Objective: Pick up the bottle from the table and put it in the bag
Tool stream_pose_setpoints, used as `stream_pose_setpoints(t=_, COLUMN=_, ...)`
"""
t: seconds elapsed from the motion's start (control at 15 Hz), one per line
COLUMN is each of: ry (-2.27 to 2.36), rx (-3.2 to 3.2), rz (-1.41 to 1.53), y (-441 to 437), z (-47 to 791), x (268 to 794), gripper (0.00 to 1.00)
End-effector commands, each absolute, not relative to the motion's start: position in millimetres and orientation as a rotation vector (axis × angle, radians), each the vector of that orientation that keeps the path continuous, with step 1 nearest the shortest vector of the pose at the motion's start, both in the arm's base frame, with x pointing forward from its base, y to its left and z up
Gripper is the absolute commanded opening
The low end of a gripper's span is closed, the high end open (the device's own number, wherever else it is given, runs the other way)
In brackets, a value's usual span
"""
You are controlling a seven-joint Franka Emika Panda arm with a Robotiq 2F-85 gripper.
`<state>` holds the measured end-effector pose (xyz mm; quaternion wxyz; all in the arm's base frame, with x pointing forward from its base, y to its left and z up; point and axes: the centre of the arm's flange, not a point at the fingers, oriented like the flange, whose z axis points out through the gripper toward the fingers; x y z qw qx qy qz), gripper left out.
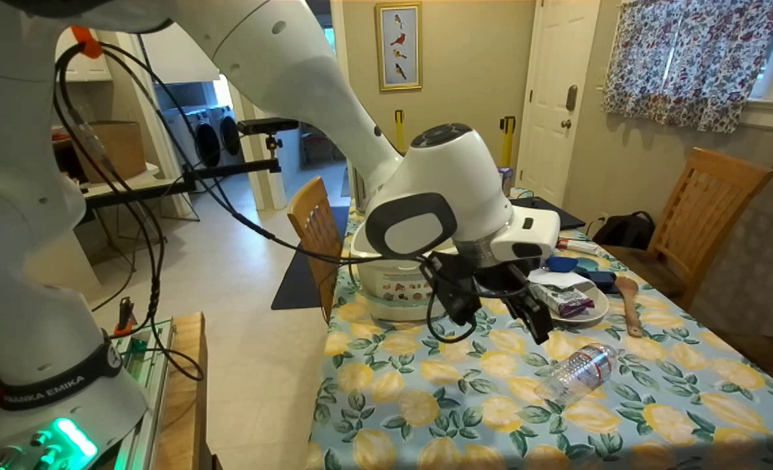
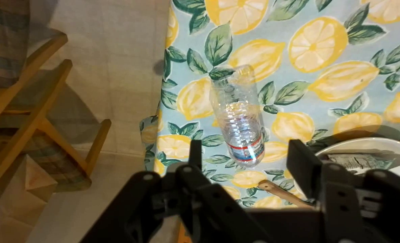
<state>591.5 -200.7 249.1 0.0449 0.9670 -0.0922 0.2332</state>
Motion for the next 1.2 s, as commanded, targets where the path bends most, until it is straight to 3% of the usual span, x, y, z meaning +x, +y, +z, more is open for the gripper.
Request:
stream_pose_setpoints(t=0.0, ry=-0.285, rx=2.954, rz=0.713, y=-200.2, z=249.4, x=591.8, gripper=0.67)
stream_pose_setpoints(t=0.07, ry=-0.286, rx=2.955, rz=0.713, y=-199.1, z=249.3, x=592.1, gripper=0.92)
stream_pose_setpoints(t=0.2, ry=-0.347, rx=2.913, rz=0.76, y=-198.2, z=249.0, x=595.9, gripper=0.98)
stream_pose_setpoints(t=1.13, ry=-0.242, rx=3.001, rz=0.369, y=-231.9, z=214.6, x=719.5, gripper=1.0)
